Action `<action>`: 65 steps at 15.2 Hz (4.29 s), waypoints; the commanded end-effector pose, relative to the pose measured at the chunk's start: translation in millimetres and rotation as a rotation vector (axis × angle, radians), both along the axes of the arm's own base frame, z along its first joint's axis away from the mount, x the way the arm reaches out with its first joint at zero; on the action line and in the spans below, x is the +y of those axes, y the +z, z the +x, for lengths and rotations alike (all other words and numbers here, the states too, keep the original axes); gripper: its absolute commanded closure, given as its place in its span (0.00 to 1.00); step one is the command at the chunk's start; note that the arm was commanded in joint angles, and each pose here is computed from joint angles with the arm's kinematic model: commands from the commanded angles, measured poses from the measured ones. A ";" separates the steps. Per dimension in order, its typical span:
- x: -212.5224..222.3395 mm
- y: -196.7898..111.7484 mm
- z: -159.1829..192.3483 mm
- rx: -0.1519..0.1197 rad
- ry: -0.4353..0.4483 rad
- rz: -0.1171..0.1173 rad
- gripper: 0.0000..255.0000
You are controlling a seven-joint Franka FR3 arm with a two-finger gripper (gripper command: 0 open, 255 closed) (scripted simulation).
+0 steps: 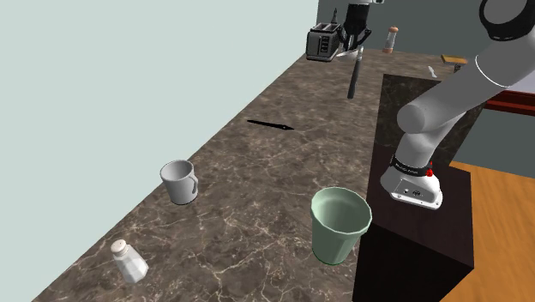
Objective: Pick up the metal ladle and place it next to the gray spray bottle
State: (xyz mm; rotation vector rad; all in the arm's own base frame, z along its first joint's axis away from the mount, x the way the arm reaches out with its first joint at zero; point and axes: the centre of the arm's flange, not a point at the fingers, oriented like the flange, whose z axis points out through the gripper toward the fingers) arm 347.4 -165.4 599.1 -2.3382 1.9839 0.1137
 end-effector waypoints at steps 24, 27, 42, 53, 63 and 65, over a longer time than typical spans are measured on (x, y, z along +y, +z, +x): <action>0.0 -131.8 0.0 0.000 0.000 0.000 1.00; 0.0 -147.7 0.0 0.000 0.000 0.000 1.00; 0.0 -226.9 0.0 0.000 0.000 0.000 1.00; 0.0 -251.4 0.0 0.000 0.000 0.000 1.00; -2.7 -225.1 0.2 0.000 0.000 0.000 0.00; -5.1 -201.6 0.4 0.000 0.000 0.000 0.00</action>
